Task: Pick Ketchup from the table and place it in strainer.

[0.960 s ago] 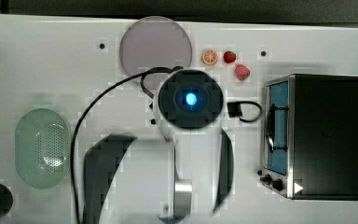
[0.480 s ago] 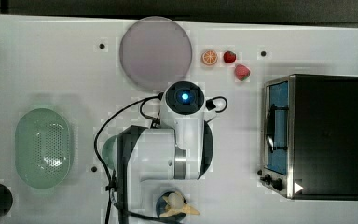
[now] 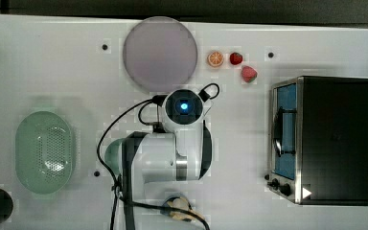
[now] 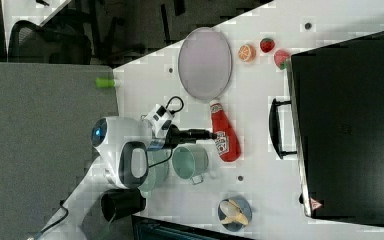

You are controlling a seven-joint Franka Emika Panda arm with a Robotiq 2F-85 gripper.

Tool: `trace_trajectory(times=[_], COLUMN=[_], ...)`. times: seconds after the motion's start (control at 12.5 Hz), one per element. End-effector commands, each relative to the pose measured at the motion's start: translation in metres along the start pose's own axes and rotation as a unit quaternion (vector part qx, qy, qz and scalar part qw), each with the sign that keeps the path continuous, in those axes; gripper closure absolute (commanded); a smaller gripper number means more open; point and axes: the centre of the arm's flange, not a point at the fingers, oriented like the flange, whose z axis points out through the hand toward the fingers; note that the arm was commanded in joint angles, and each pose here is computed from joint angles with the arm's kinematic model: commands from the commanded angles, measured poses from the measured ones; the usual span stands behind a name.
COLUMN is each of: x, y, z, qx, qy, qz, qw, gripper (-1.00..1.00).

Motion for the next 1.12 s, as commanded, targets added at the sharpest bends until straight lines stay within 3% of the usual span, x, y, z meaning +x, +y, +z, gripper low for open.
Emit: trace_trajectory(times=[0.08,0.32,0.56,0.72,0.8,1.04,1.12], x=[0.004,0.003,0.006,0.004,0.004,0.008,0.010], y=[0.003,0.002,0.003,0.001,0.001,0.003,0.005], z=[0.033,0.065,0.088,0.099,0.101,0.094,0.087], qx=[-0.006,-0.001,0.003,0.006,0.006,0.004,0.003], qy=[-0.008,-0.021,-0.010,-0.016,-0.018,-0.011,-0.007], qz=[-0.062,-0.064,-0.063,-0.065,-0.065,-0.063,-0.062], qw=[0.998,0.998,0.998,0.998,0.998,0.998,0.998], gripper=[-1.00,-1.00,-1.00,-1.00,-0.93,-0.25,-0.25])
